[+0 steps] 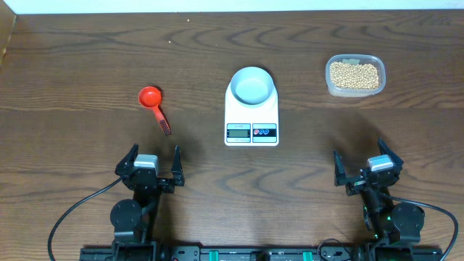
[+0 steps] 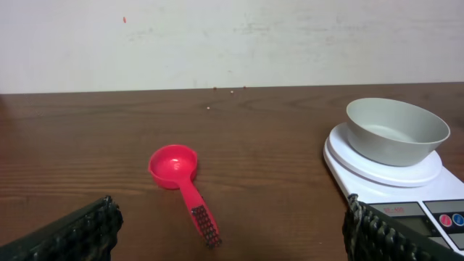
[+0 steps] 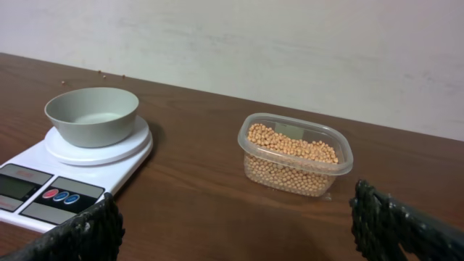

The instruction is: Scoop item into bowl and weigh 50g on scale

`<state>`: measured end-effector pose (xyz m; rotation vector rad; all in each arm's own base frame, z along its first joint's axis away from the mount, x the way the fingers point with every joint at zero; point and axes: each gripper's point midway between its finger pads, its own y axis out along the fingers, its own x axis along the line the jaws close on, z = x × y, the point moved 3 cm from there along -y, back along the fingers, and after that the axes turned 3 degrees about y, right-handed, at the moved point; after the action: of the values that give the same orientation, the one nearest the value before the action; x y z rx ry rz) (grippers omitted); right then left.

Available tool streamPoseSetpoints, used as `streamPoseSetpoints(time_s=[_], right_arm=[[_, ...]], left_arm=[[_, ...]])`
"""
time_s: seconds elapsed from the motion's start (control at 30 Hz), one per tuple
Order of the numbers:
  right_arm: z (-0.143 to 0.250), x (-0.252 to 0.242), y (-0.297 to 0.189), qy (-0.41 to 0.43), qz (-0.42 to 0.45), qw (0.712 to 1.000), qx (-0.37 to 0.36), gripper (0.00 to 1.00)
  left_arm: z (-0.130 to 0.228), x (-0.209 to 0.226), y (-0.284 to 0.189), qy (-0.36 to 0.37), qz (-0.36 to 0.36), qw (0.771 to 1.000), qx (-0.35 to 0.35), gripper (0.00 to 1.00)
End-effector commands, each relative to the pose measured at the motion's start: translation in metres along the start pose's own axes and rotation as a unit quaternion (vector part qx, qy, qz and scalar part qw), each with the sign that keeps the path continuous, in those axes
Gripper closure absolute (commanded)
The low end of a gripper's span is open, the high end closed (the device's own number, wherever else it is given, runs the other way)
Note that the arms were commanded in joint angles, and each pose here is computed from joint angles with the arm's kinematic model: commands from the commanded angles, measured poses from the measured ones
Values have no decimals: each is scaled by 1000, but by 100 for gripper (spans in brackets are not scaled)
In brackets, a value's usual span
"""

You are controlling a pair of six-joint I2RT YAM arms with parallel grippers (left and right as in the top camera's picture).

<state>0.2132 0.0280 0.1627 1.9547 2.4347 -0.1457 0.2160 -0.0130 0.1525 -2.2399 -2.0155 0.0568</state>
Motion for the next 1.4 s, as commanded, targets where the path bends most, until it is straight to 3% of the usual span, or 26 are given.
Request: streamPoseSetpoints(time_s=[0.0, 0.77, 1.0, 1.37], right_arm=[[0, 3, 0, 6, -7, 1000, 3, 1], [0, 3, 0, 6, -7, 1000, 3, 1], [0, 3, 0, 6, -7, 1000, 3, 1], [0, 3, 0, 6, -7, 1000, 3, 1]], left_arm=[[15, -1, 1, 6, 3, 1000, 29, 1], [5, 0, 1, 8, -2, 1000, 5, 1], [-6, -19, -1, 4, 66, 998, -19, 1], [-74, -21, 4, 5, 94, 996, -5, 1]])
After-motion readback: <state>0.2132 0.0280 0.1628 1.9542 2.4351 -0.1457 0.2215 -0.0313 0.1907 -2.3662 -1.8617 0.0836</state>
